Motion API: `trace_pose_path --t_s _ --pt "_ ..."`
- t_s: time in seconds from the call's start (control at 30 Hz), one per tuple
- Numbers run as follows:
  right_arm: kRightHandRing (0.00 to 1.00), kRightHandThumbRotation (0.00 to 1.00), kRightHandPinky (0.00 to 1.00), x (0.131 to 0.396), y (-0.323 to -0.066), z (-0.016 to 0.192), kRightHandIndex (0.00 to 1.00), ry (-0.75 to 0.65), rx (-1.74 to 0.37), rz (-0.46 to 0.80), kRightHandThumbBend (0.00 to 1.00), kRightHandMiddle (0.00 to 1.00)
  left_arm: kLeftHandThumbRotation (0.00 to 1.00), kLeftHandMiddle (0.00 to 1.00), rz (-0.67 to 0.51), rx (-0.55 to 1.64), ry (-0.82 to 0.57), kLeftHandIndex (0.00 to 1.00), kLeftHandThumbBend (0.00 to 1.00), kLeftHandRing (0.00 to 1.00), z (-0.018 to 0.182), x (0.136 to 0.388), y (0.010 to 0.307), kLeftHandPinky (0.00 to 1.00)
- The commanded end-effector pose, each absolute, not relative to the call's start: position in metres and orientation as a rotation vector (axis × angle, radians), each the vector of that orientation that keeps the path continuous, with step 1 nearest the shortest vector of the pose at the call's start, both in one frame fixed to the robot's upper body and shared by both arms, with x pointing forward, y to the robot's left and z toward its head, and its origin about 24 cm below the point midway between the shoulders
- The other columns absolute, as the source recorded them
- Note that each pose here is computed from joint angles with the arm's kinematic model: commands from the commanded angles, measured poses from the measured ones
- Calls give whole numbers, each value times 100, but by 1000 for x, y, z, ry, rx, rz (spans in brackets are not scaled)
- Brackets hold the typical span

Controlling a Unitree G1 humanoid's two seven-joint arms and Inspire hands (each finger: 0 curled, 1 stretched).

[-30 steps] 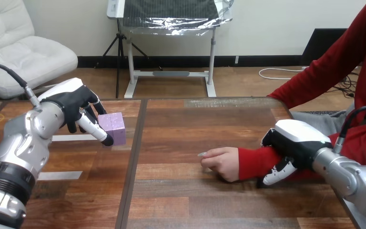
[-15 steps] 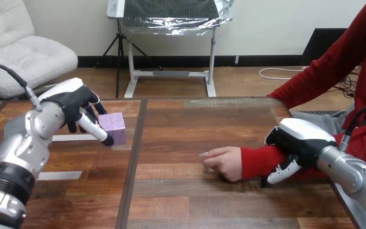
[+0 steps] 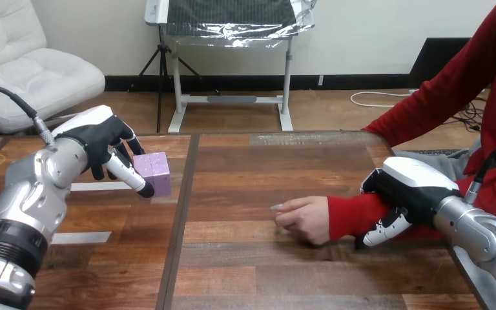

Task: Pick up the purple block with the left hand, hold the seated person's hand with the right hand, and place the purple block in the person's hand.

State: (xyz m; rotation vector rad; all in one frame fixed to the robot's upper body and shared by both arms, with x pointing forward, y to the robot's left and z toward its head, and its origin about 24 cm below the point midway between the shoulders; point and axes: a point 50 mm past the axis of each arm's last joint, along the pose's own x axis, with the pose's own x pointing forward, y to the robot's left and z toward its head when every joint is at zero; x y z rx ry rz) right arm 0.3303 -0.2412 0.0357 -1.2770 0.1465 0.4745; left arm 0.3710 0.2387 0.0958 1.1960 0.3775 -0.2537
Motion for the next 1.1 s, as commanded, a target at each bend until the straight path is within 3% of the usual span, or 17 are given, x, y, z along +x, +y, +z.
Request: trace_pose_path --t_s 0.0,1.07 --pt "31 17 28 347 -239 84 36 -26 -1263 380 83 36 0 50 -227 1202 270 47 72 44 123 379 230 35" --pt "26 21 24 346 -233 109 31 -139 -1247 356 85 31 0 46 -240 1193 247 46 72 39 123 380 226 31"
